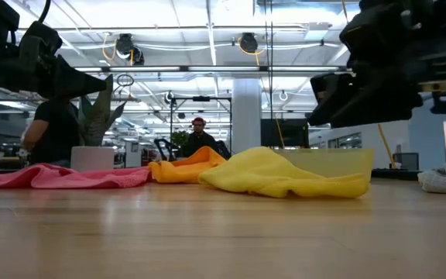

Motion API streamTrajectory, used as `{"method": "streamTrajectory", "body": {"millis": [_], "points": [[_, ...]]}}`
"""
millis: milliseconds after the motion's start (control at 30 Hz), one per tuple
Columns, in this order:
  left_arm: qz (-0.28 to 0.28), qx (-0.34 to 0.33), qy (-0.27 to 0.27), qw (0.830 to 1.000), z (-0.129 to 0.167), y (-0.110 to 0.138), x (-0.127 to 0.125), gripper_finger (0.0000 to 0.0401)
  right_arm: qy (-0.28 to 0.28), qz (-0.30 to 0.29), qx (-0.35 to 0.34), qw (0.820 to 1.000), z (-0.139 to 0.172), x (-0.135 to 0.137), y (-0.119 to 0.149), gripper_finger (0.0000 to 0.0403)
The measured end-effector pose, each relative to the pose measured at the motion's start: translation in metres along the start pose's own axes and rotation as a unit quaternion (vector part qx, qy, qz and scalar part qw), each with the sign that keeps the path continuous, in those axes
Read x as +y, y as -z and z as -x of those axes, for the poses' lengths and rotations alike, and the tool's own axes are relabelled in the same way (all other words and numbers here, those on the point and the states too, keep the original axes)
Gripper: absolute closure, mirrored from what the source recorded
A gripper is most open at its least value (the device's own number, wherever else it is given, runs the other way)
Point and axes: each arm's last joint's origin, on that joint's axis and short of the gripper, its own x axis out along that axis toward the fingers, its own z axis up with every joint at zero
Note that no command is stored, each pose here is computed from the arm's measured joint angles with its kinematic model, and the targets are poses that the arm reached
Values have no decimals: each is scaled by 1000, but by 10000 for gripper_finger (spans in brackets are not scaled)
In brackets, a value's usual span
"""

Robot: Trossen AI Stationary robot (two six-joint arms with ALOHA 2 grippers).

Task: Fold microfiber towels
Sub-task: Fold the yellow kitchen towel

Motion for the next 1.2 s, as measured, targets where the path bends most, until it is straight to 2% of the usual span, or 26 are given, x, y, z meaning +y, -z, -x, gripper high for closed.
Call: {"method": "streamTrajectory", "body": {"millis": [133,333,567,667,767,867,1000,1200], "points": [[0,0,0,1000,0,0,0,354,-16,4,14,1000,-11,18,-7,256],[0,0,0,1000,0,0,0,354,30,17,77,996,-33,42,4,256],[0,0,0,1000,0,0,0,354,74,-9,144,987,-54,49,15,262],[0,0,0,1000,0,0,0,354,78,-35,149,985,-55,50,17,288],[0,0,0,1000,0,0,0,354,76,-55,148,985,-53,50,15,337],[0,0,0,1000,0,0,0,354,88,-50,145,984,-48,49,12,389],[0,0,0,1000,0,0,0,354,95,-62,104,988,-40,45,-4,393],[0,0,0,1000,0,0,0,354,97,-78,-39,992,-18,36,-47,400]]}}
